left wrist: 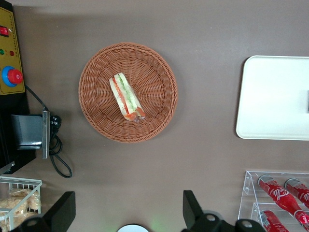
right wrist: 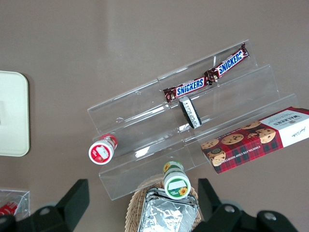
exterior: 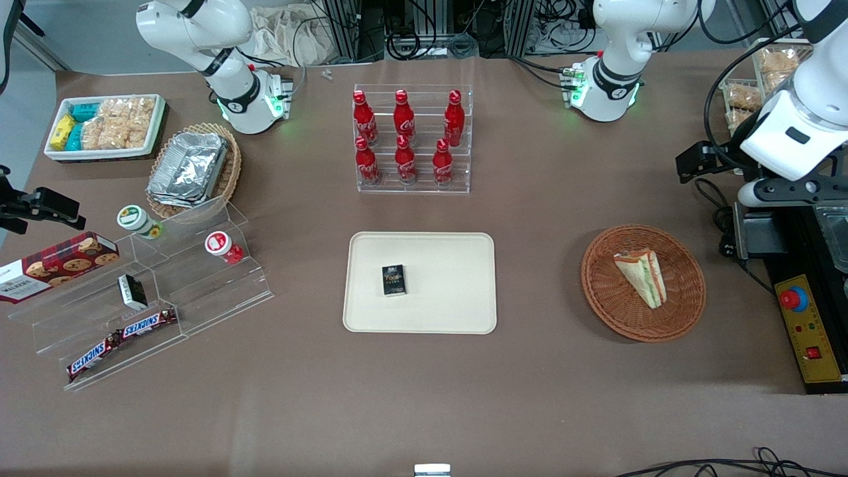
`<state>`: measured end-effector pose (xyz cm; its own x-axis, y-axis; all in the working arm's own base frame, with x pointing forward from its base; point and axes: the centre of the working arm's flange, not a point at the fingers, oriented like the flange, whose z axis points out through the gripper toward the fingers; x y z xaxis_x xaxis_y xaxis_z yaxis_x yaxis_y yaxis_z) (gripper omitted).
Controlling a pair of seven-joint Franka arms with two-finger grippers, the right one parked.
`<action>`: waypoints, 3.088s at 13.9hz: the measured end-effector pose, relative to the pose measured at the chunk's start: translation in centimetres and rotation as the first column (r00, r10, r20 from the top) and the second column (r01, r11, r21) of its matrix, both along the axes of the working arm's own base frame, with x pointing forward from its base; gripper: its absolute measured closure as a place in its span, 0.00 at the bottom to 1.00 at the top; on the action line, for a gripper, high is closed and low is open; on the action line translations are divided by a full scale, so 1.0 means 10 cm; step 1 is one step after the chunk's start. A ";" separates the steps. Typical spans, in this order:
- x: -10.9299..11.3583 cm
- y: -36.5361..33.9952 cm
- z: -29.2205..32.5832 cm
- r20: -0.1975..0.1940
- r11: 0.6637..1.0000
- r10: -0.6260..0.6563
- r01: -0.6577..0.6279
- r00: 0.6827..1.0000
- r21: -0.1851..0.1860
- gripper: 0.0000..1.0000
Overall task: Place sandwich from basket to tray
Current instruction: 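Move the left gripper over the wicker basket holding the sandwich, then lower the open left gripper around the wrapped sandwich in the basket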
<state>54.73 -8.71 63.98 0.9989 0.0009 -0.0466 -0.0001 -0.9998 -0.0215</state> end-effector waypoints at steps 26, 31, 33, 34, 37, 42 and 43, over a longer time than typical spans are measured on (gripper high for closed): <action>0.33 0.44 -2.51 -0.053 0.947 0.322 -0.321 0.945 0.027 0.00; 0.22 0.53 -2.98 -0.026 0.929 0.370 -0.369 0.929 0.016 0.00; 0.21 0.53 -3.14 -0.017 0.918 0.397 -0.397 0.918 0.013 0.00; 0.21 0.53 -3.22 -0.012 0.914 0.405 -0.405 0.914 0.010 0.00; 0.17 0.53 -3.47 -0.001 0.910 0.415 -0.415 0.910 0.002 0.00; 0.14 0.62 -3.70 0.010 0.902 0.432 -0.432 0.902 -0.001 0.00; 0.15 0.62 -3.72 0.010 0.902 0.432 -0.432 0.902 -0.001 0.00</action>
<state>56.20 -2.50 26.74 0.9009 0.4325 -0.0369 0.4321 -0.9016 -0.0202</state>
